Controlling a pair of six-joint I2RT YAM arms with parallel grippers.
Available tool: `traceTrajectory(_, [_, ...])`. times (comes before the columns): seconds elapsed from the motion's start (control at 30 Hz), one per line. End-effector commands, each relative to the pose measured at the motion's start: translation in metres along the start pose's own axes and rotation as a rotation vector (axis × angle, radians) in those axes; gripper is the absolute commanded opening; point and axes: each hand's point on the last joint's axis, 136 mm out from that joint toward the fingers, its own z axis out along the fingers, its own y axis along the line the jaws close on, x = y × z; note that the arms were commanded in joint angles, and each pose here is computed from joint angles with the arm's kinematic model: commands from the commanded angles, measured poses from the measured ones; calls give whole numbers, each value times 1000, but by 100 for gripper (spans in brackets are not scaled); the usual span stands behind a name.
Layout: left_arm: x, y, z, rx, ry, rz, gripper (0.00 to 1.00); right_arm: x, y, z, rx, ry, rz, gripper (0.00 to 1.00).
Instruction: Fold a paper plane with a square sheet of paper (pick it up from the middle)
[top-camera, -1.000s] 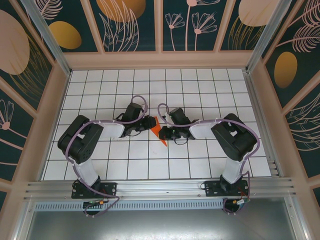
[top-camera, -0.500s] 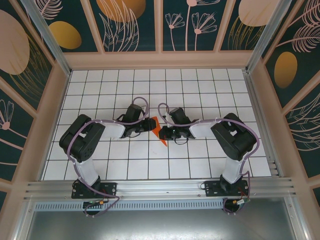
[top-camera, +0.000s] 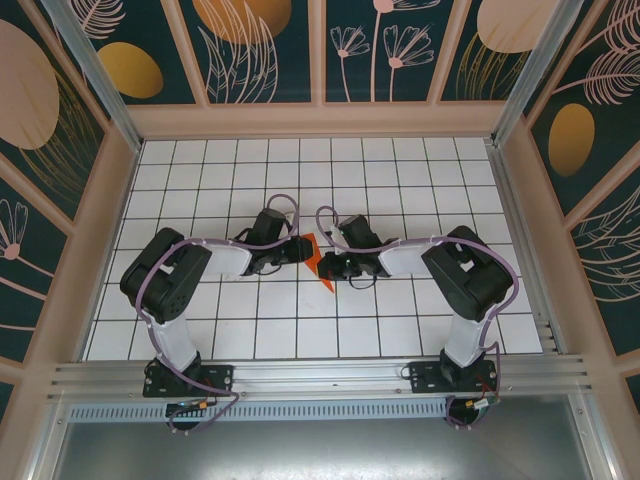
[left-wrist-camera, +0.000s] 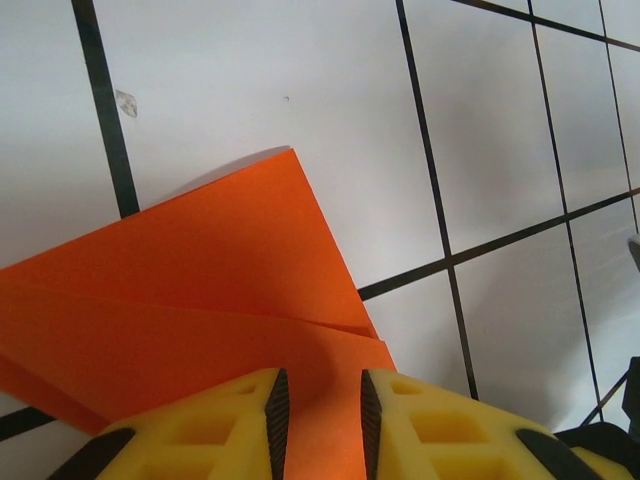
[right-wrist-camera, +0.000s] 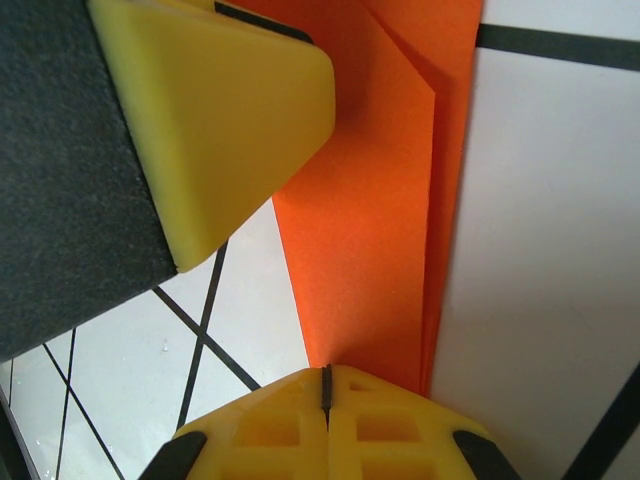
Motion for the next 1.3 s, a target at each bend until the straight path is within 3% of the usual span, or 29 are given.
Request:
traceTrajectory(0.0, [-15,53,-1,-170,-43,-15,29,43,-42,11,129,125,50,0])
traceTrajectory(0.43, [-52,103,-16,-271,-101,-106,27,53,-50,13,139,138,76,0])
traceTrajectory(0.63, [-88,62,-37,-142,-206,-131,25,46,-43,14,114,121,83,0])
traceTrajectory(0.77, [-92,27,-62,-30,-271,-123,21,42,-39,14,102,105,87,0])
traceTrajectory(0.9, [-68,-3,-69,57,-256,-90,11,43,-40,15,99,107,100,0])
traceTrajectory(1.07, [-31,-19,-48,101,-140,-76,0,44,-40,16,102,111,102,0])
traceTrajectory(1.27, [1,-19,-21,123,-14,-60,0,44,-41,16,106,113,107,0])
